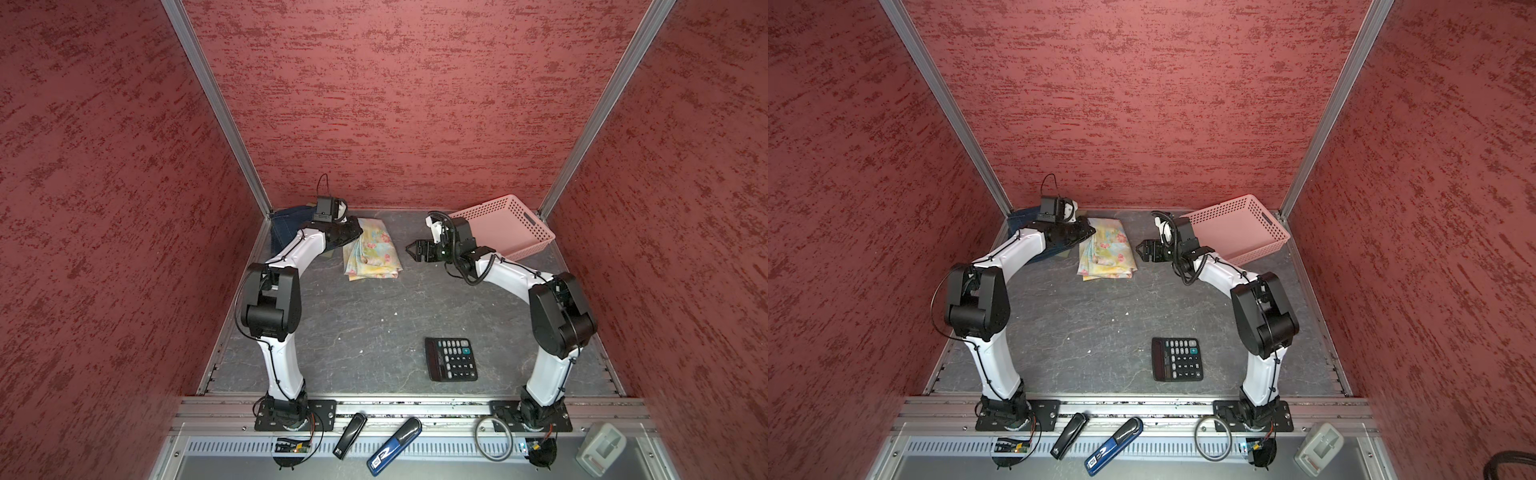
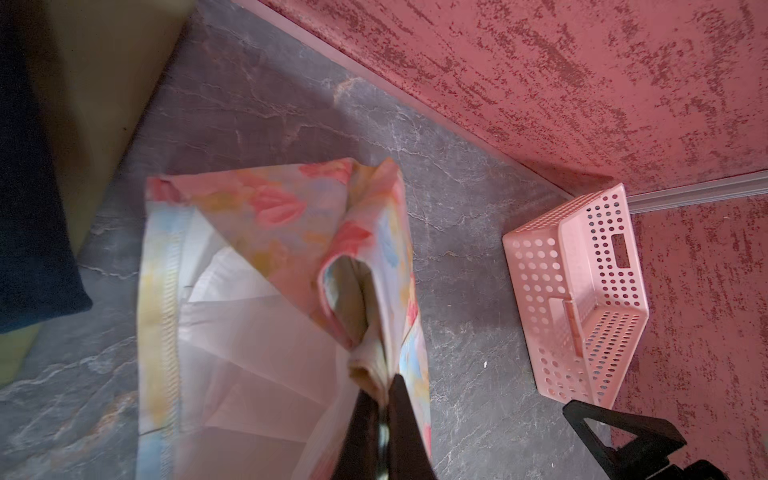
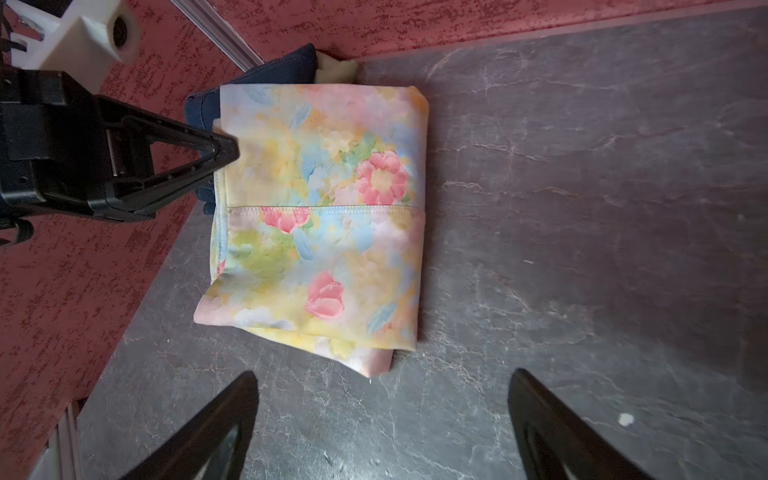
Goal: Fold and stack skirts
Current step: Smooth out the skirt at the top-center of the table, then pick up the skirt from the top-center of the table.
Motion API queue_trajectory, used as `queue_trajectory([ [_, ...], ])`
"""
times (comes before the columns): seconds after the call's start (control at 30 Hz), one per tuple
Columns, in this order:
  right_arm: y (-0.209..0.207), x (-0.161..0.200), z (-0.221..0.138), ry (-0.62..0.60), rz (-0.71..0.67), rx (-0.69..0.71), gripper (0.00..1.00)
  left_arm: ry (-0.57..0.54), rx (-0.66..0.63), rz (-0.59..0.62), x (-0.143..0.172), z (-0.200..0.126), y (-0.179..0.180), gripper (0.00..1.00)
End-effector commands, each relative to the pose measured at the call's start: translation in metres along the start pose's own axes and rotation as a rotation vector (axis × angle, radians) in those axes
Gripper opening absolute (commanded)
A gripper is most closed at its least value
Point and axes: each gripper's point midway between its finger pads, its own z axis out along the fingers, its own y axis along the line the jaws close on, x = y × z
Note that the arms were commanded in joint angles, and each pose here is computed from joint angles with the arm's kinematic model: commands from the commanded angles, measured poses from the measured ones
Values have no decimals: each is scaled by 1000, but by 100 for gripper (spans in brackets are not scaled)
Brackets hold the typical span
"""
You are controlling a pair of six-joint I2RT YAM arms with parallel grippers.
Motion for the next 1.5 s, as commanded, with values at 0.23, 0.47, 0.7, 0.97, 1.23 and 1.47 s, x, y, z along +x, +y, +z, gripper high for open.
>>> queue_trajectory([
  [0.23,-5,-1,-7,-13,-12,27,94,36,-36,-30,10,-5,26,0],
  [0.47,-7,6,0,6,-4,19,95,85,-110,-146,40,13,89,0],
  [0.7,-15,22,42,79,108,-36,95,95,-151,-197,40,25,117,8],
  [0.97,-1,38,91,145,249,-141,95,120,-200,-210,43,36,135,7],
  [1.23,26,56,131,166,355,-240,94,137,-245,-215,45,40,146,7],
  [1.47,28,60,159,144,401,-245,78,140,-250,-212,45,40,149,7],
])
